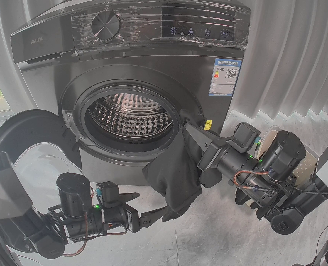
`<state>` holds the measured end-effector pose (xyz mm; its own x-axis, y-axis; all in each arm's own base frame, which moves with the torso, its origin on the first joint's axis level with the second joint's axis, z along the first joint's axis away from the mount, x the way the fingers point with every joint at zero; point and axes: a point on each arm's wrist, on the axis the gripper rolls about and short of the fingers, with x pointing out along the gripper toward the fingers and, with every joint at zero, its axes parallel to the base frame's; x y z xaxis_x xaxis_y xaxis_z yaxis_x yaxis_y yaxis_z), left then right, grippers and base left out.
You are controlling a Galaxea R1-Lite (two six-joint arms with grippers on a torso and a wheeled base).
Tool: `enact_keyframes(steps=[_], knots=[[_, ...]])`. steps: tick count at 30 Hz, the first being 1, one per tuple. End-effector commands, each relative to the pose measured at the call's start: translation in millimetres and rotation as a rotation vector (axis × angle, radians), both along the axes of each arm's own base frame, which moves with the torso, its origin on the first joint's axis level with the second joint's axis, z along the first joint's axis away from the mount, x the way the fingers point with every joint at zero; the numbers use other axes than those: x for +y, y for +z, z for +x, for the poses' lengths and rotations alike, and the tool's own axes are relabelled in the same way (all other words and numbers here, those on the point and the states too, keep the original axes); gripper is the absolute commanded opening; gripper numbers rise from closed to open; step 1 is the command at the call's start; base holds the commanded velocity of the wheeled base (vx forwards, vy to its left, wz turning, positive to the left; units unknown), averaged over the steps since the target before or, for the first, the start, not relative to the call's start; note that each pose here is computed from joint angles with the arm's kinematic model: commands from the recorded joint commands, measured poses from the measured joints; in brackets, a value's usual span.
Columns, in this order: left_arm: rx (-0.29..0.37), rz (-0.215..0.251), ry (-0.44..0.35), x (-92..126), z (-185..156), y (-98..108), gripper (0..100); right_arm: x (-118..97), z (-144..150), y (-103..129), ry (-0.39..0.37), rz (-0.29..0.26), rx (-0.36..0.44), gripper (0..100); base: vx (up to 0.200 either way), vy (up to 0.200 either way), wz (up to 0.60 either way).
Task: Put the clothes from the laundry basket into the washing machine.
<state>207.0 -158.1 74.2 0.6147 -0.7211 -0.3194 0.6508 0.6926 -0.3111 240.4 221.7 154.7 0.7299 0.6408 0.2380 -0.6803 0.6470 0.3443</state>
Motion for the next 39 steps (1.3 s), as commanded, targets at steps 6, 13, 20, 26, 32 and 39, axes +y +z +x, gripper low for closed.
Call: enact_keyframes(steps=[6,13,20,26,32,39], knots=[[0.091,0.06,-0.001,-13.0,14.9,-76.0,100,0.0,-0.3,2.5,0.003,0.011,-0.003,0,0.0,0.0,0.0],[0.109,-0.018,0.021,-22.5,25.9,-74.0,100,1.2,0.3,2.2,0.003,0.012,-0.004,0,0.0,0.0,0.0],[0.14,-0.065,0.022,-34.9,36.7,-83.3,100,2.8,-0.9,2.5,0.009,0.013,-0.005,0,0.0,0.0,0.0],[0.146,-0.145,0.032,-46.6,47.9,-79.1,100,3.3,-1.1,2.0,0.01,0.012,-0.004,0,0.0,0.0,0.0],[0.165,-0.144,0.024,-56.5,53.0,-93.2,100,3.1,-1.2,2.5,0.01,0.013,-0.005,0,0.0,0.0,0.0],[0.146,-0.172,0.023,-63.8,62.1,-94.0,100,2.8,-1.6,2.7,0.01,0.013,-0.005,0,0.0,0.0,0.0]])
